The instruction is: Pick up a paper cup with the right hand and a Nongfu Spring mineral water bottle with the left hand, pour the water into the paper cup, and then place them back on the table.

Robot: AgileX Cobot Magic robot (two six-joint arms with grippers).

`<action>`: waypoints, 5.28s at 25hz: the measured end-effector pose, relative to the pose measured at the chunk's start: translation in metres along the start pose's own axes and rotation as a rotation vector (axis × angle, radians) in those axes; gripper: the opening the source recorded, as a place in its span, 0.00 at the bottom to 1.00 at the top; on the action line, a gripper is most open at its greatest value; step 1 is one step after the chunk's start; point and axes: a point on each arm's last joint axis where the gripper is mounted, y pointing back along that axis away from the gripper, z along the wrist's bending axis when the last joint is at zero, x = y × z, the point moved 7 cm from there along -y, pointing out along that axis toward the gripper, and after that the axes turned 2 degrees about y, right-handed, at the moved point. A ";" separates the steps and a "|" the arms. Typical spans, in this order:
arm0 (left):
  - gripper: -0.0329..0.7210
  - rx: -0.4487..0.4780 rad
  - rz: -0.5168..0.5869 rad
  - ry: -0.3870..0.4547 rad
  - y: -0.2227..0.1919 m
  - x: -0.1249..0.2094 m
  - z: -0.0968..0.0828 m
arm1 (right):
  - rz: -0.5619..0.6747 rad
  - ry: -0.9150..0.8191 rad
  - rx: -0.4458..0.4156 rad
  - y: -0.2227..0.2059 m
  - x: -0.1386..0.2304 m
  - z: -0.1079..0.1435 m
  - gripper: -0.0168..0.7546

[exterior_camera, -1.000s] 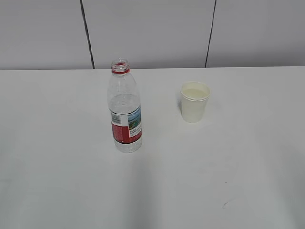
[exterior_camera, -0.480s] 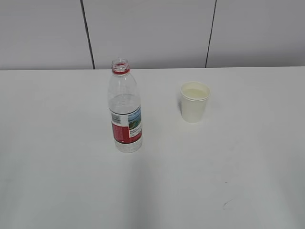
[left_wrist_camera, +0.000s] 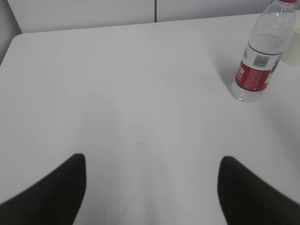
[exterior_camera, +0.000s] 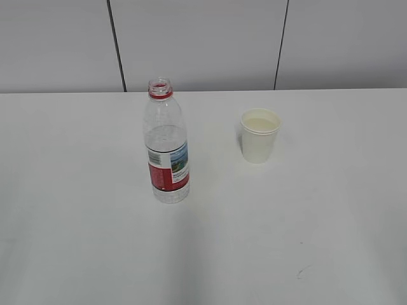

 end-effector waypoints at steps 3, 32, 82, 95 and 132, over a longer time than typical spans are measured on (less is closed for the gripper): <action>0.73 0.000 0.000 0.000 0.000 0.000 0.000 | 0.000 -0.002 0.000 0.000 0.000 0.000 0.78; 0.73 0.000 0.000 0.000 0.000 0.000 0.000 | 0.000 -0.002 0.000 0.000 0.000 0.000 0.78; 0.73 0.000 0.000 0.000 0.000 0.000 0.000 | 0.001 -0.004 0.000 0.000 0.000 0.000 0.78; 0.73 0.000 0.000 0.000 0.000 0.000 0.000 | 0.001 -0.004 0.000 0.000 0.000 0.000 0.78; 0.73 0.000 0.000 0.000 0.000 0.000 0.000 | 0.002 -0.004 -0.001 0.000 0.000 0.000 0.78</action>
